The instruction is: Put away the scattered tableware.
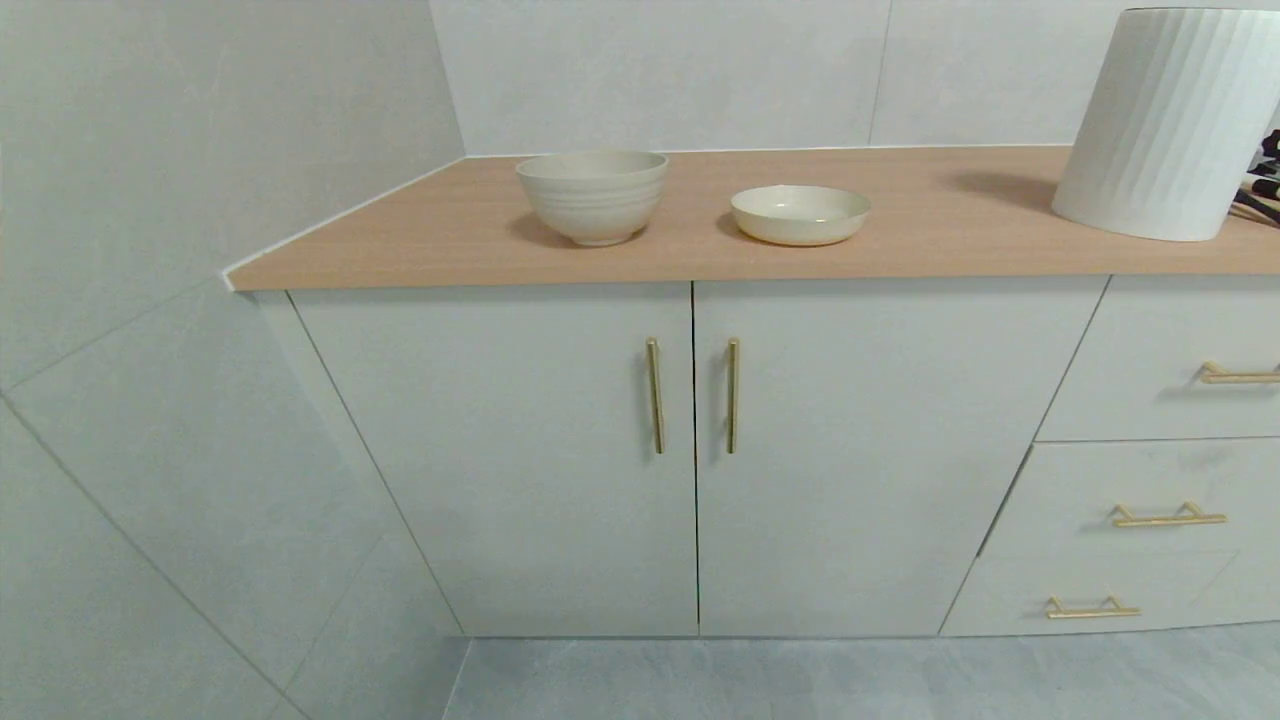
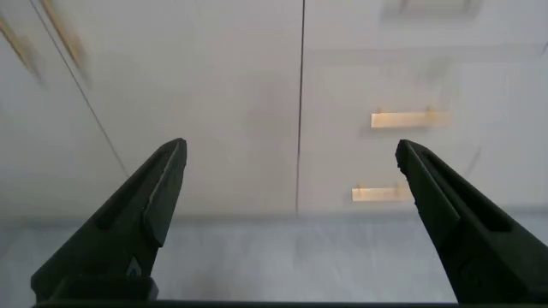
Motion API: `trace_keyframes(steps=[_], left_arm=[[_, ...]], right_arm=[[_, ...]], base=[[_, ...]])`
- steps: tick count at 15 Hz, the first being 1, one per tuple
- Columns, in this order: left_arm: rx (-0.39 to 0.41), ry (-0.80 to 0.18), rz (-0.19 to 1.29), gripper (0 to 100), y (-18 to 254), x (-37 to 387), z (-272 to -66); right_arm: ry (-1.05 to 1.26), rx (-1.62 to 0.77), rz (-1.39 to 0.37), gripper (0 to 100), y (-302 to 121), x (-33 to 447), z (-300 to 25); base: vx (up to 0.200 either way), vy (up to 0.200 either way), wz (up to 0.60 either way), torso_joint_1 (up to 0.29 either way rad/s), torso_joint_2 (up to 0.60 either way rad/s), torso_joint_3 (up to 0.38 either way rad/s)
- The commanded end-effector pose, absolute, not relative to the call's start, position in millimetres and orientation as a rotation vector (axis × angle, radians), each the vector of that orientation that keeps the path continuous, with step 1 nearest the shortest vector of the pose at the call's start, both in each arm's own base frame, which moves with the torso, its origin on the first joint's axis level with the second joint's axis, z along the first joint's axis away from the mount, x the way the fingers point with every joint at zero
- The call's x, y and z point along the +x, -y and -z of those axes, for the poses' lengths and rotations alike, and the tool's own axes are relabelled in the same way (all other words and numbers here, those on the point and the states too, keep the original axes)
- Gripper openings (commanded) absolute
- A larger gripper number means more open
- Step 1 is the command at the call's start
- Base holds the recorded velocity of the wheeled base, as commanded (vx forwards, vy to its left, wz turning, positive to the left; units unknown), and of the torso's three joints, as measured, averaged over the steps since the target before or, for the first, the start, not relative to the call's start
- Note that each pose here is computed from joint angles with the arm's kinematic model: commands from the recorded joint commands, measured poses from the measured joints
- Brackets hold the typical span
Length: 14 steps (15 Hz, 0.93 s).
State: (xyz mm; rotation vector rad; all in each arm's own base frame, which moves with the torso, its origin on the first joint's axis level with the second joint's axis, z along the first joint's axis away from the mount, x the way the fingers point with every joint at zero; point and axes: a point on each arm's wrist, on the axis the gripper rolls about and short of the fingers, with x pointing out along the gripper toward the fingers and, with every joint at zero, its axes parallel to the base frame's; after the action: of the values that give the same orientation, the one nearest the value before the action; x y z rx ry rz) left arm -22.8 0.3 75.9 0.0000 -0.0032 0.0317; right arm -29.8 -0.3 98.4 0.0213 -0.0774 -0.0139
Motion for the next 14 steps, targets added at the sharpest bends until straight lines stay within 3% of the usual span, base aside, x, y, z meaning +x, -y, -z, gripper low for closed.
trace_keyframes(steps=[1, 6, 8, 11, 14], left_arm=[[0.000, 0.003, -0.032, 100, 0, -23, -76], [0.000, 0.003, -0.032, 100, 0, -23, -76], [0.000, 0.003, -0.032, 100, 0, -23, -76], [0.000, 0.003, -0.032, 100, 0, -23, -76], [0.002, 0.003, -0.032, 100, 0, -23, -76]], right_arm=[[0.046, 0.041, -0.122, 100, -1, -29, -155], [-0.355, 0.069, -0.450, 100, -16, 58, -192], [-0.476, 0.036, -0.670, 100, -51, 110, -202], [-0.385, 0.044, -0.804, 100, -114, 186, -198], [-0.307, 0.125, -0.845, 100, -156, 232, -192]], base=[[0.000, 0.000, 0.00, 0.000, 0.00, 0.000], [0.000, 0.000, 0.00, 0.000, 0.00, 0.000], [0.000, 0.000, 0.00, 0.000, 0.00, 0.000], [0.000, 0.000, 0.00, 0.000, 0.00, 0.000], [0.000, 0.000, 0.00, 0.000, 0.00, 0.000]])
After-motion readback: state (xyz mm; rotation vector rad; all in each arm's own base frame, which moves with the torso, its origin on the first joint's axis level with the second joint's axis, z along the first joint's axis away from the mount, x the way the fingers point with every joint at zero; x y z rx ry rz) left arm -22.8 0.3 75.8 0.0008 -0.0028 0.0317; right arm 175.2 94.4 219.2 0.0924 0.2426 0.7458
